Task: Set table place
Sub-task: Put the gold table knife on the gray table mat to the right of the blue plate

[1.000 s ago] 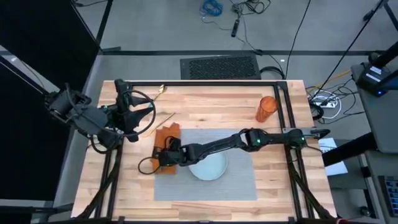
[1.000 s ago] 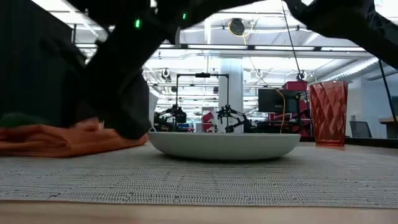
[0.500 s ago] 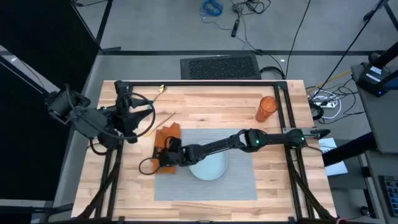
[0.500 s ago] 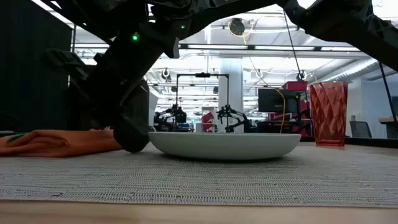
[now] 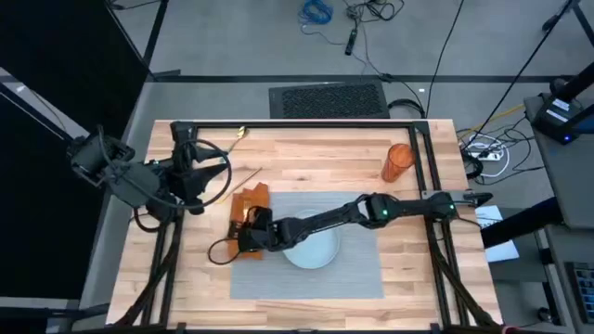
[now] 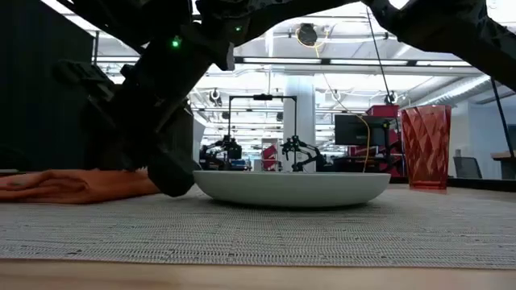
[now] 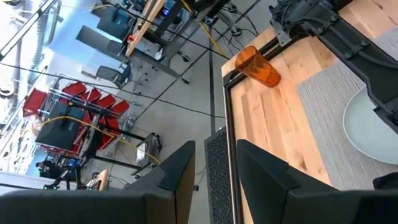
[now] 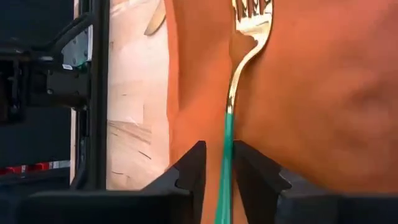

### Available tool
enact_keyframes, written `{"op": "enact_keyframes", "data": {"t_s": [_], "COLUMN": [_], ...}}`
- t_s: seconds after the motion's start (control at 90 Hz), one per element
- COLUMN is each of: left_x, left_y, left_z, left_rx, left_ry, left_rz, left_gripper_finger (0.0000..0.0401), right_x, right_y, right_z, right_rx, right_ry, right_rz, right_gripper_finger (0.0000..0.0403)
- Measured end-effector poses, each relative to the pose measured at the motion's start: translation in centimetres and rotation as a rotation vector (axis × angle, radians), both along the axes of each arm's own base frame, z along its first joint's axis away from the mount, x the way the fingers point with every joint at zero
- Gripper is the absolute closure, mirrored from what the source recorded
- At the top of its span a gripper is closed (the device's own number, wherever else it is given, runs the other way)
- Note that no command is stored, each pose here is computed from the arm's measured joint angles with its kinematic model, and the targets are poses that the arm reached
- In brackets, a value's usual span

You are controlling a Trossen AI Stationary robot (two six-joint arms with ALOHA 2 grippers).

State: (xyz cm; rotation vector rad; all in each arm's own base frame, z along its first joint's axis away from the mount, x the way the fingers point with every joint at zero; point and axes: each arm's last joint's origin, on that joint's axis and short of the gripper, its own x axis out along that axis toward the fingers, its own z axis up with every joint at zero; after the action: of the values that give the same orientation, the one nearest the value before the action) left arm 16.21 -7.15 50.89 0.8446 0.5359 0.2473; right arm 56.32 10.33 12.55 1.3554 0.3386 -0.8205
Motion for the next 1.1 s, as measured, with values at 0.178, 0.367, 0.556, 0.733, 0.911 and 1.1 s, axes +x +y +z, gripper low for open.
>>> {"op": "enact_keyframes", "data": {"t_s": [0.178,0.367,0.556,0.733,0.911,1.1], "left_x": [0.0,0.0,0.0,-0.2,-0.4,-0.7], "left_y": [0.0,0.0,0.0,0.1,0.2,0.4], "left_z": [0.0,0.0,0.0,-0.4,-0.7,-1.0], "left_rx": [-0.001,-0.002,0.001,-0.02,-0.053,-0.067], "left_ry": [-0.001,0.0,0.004,0.021,0.041,0.063], "left_rz": [0.001,0.0,0.002,0.02,0.034,0.049], "left_gripper_finger": [0.0296,0.0296,0.0296,0.0296,0.0296,0.0296], "right_x": [-0.7,-2.2,-3.3,-5.9,-9.0,-12.4], "right_y": [0.6,1.2,2.0,3.0,3.7,3.8], "right_z": [1.0,4.3,7.9,11.3,15.2,20.3], "right_rx": [-0.021,-0.118,-0.243,-0.364,-0.5,-0.652], "right_ry": [0.036,0.063,0.071,0.184,0.288,0.369], "right_rz": [-0.023,-0.056,-0.001,0.064,0.149,0.314], "right_gripper_finger": [0.0314,0.0316,0.0316,0.0316,0.0316,0.0316]}}
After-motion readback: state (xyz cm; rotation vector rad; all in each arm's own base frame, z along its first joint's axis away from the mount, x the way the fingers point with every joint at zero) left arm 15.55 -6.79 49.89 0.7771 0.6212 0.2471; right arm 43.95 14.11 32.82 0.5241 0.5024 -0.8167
